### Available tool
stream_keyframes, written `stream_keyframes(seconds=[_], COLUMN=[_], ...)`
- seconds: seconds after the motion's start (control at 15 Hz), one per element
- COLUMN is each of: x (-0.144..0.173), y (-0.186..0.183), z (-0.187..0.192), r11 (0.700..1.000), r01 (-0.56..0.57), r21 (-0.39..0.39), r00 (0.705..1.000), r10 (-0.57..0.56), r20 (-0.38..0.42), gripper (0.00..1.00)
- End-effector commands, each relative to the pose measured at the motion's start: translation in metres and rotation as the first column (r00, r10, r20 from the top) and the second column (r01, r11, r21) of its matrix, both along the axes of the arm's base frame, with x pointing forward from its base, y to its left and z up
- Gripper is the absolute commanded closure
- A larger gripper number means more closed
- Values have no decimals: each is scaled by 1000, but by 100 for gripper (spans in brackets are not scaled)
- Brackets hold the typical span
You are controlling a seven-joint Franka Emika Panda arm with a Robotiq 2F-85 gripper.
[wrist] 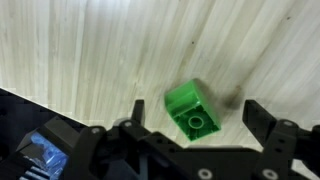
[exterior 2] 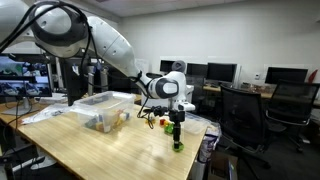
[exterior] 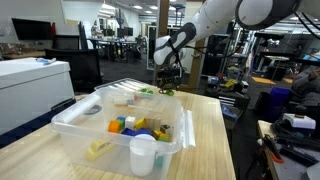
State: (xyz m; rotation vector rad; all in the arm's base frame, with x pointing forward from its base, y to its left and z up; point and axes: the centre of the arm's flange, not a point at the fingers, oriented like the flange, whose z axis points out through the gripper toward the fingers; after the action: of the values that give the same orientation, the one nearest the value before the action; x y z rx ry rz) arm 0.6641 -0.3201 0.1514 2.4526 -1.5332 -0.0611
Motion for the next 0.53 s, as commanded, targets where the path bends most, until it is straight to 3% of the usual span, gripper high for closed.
stream_keyframes(seconds=[0.0, 0.07, 0.13, 0.27, 0.47], x=[-11, -10, -9, -8, -3], y=[-9, -11, -12, -13, -12], z=[1, 1, 2, 3, 6], r11=[1000, 1000, 999, 999, 999], r01=[1, 4, 3, -4, -4], r21=[-24, -30, -36, -44, -44], r00=[1000, 1000, 1000, 1000, 999], r10=[-1, -4, -2, 5, 6], r20=[8, 8, 11, 18, 31], gripper=[0, 5, 26, 32, 61])
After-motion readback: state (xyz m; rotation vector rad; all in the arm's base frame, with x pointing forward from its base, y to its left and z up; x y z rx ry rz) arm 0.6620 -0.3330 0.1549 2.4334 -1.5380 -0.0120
